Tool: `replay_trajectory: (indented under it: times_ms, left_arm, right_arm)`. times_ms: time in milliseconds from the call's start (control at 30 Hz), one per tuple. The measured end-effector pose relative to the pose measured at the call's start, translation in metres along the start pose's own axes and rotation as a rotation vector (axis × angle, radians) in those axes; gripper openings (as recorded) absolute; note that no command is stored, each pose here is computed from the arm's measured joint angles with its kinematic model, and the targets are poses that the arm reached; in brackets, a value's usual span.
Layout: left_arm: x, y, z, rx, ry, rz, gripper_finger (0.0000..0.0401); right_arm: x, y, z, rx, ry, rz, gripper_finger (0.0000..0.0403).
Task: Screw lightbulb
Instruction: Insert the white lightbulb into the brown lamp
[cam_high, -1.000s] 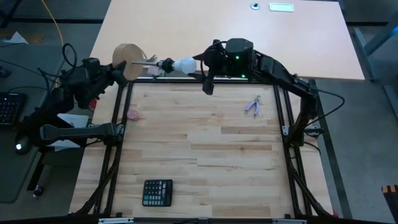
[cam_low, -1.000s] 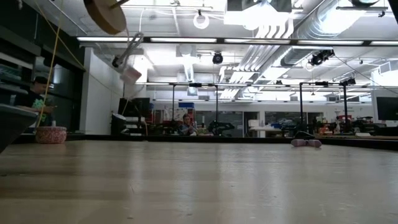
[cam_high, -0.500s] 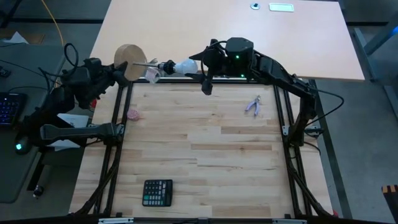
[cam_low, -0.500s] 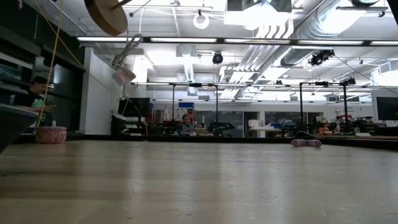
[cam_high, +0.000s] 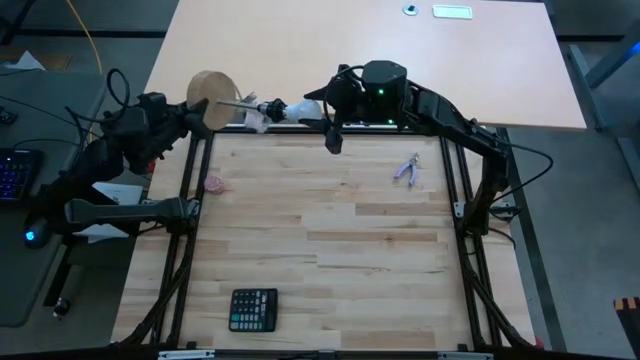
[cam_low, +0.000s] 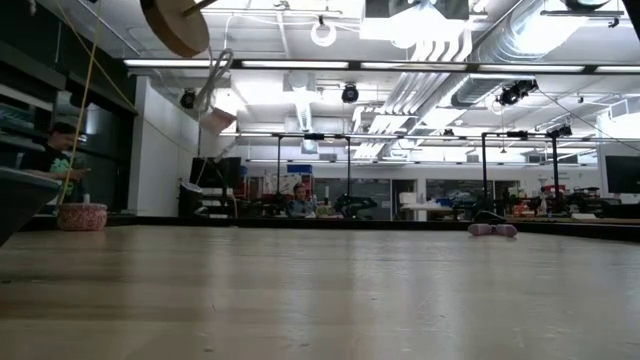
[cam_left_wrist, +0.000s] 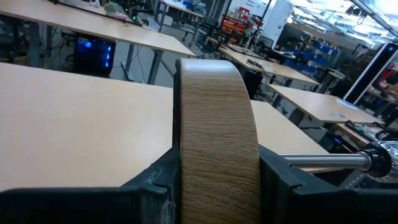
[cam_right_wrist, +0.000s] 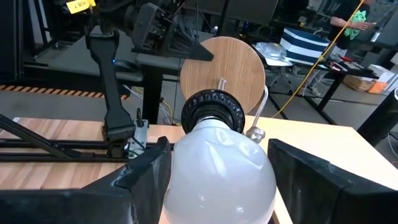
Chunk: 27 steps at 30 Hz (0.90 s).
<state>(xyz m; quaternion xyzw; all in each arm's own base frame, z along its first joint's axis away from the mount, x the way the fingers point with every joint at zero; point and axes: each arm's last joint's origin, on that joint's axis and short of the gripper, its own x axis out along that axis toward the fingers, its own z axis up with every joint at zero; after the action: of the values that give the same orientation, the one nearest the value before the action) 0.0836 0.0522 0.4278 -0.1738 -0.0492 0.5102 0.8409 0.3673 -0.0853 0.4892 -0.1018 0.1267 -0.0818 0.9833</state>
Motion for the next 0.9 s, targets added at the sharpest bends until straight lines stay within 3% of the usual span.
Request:
replay_trajectory:
  times_ms: [300,567,900]
  left_arm:
    - [0.0,-0.001,0.003,0.003,-0.026,-0.005,0.0122]
    - [-0.001,-0.002,0.009,0.064,-0.084,0.001,0.0122]
    - [0.001,-0.008,0.018,0.201,-0.162,0.002,0.0122]
  right_arm:
    - [0.0,0.001,0.0,0.021,0.001,0.003,0.0253]
    - [0.0,0.0,0.003,0.182,-0.034,0.009,0.0222]
    - [0.0,0.0,0.009,0.43,-0.091,0.038,0.0217]
